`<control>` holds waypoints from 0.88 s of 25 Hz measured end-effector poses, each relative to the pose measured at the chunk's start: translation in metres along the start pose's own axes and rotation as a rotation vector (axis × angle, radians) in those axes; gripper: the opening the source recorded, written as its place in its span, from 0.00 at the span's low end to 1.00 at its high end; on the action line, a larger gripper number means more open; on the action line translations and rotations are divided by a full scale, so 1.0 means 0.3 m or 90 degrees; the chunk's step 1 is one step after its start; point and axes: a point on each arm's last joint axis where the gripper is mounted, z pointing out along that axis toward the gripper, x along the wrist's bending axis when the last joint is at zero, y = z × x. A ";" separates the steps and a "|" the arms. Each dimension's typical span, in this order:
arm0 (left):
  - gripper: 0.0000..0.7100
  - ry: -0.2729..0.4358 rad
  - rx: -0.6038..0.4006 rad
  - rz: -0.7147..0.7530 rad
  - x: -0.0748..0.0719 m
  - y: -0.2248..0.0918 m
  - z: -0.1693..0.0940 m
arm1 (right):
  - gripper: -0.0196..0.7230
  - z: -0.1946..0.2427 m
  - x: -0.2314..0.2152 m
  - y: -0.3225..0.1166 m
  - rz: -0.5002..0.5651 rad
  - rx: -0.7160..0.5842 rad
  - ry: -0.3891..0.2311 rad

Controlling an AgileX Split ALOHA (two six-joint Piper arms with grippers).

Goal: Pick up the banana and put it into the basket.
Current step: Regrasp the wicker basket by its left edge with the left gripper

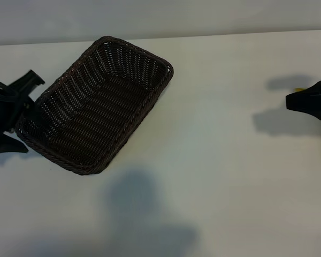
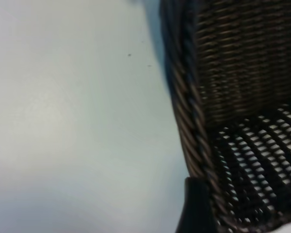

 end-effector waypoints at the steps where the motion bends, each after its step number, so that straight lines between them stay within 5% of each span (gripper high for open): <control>1: 0.76 0.006 0.006 -0.002 -0.001 0.005 0.012 | 0.73 0.000 0.000 0.000 0.000 0.000 0.000; 22: 0.76 0.057 0.032 -0.057 0.013 0.069 0.210 | 0.72 0.000 0.000 0.000 0.000 -0.001 -0.001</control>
